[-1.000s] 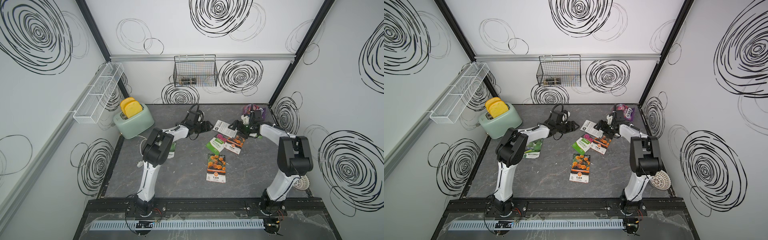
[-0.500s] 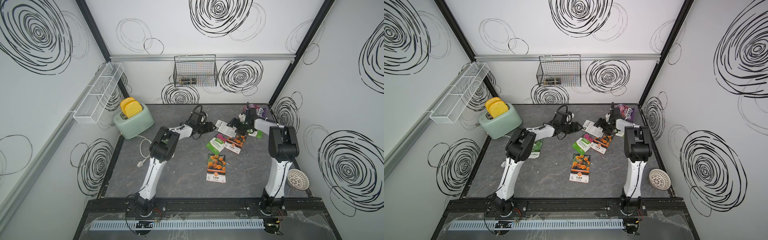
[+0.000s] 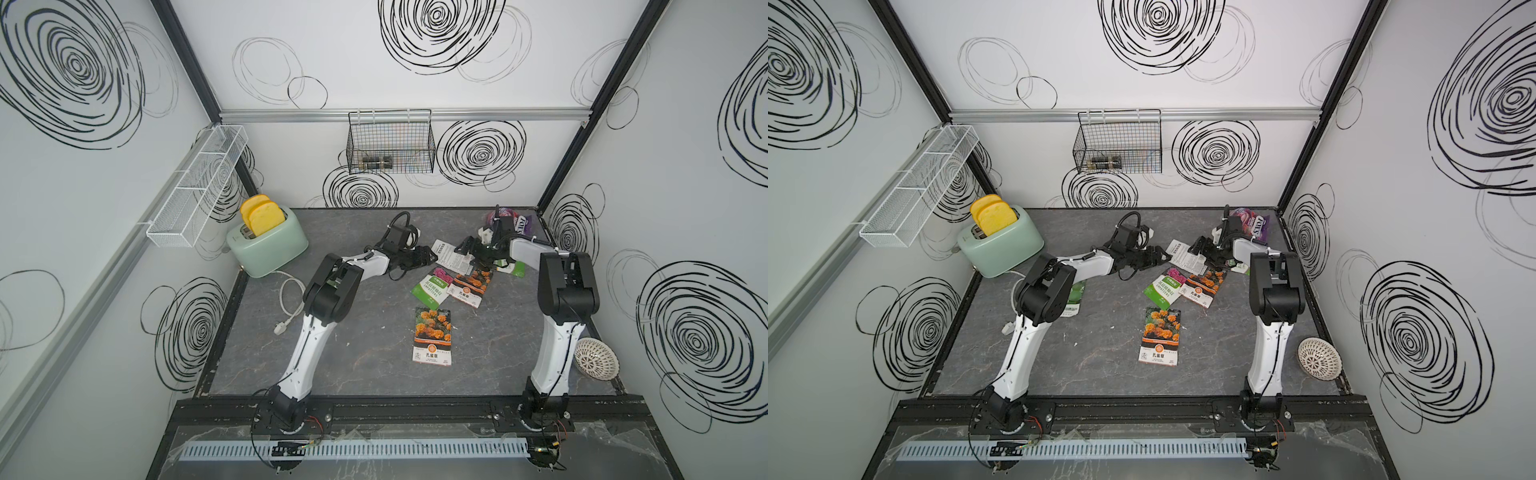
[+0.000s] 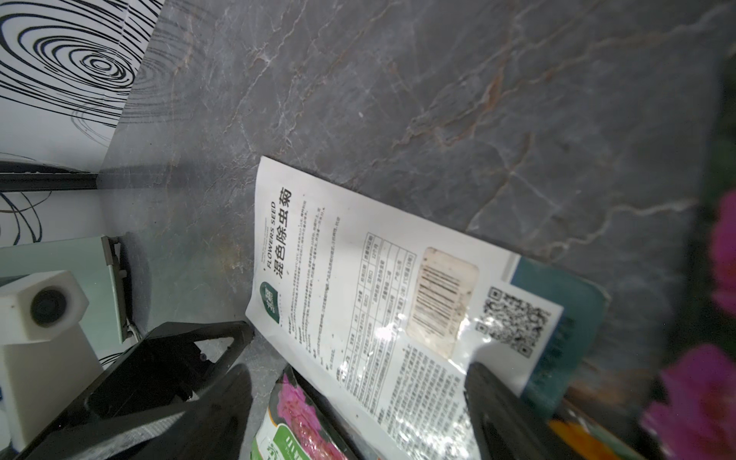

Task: Arrange the seed packets in a row
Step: Pick up the seed packet from the center of the board.

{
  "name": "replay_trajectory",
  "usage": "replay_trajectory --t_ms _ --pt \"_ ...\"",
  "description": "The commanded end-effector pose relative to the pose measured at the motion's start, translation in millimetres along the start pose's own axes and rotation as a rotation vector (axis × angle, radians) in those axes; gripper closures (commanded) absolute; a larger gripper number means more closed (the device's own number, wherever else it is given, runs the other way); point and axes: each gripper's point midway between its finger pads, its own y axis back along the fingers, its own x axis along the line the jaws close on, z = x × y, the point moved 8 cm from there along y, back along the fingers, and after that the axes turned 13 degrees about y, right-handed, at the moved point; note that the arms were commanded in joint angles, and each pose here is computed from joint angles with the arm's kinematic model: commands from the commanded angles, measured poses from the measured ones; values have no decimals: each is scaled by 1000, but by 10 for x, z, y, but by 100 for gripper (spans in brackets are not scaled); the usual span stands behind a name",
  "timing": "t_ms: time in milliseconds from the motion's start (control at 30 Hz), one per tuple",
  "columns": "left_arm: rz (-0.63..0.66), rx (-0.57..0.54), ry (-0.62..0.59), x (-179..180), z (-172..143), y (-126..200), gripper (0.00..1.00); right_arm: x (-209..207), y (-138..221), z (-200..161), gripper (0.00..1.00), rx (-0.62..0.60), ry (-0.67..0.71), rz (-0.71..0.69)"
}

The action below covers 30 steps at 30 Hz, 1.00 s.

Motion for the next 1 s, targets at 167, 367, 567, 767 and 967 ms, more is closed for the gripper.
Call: replay_trajectory --t_ms 167,367,567,767,967 --pt "17 43 122 167 -162 -315 30 -218 -156 -311 14 108 -84 -49" --pt "-8 -13 168 150 -41 -400 33 -224 -148 -377 14 115 -86 -47" --pt "-25 -55 226 161 53 -511 41 -234 -135 -450 15 123 -89 -51" --pt "-37 -70 273 152 88 -636 46 -210 -137 -512 15 129 -89 -50" --pt "-46 -64 293 146 89 -767 58 -195 -151 -624 15 147 -90 -49"
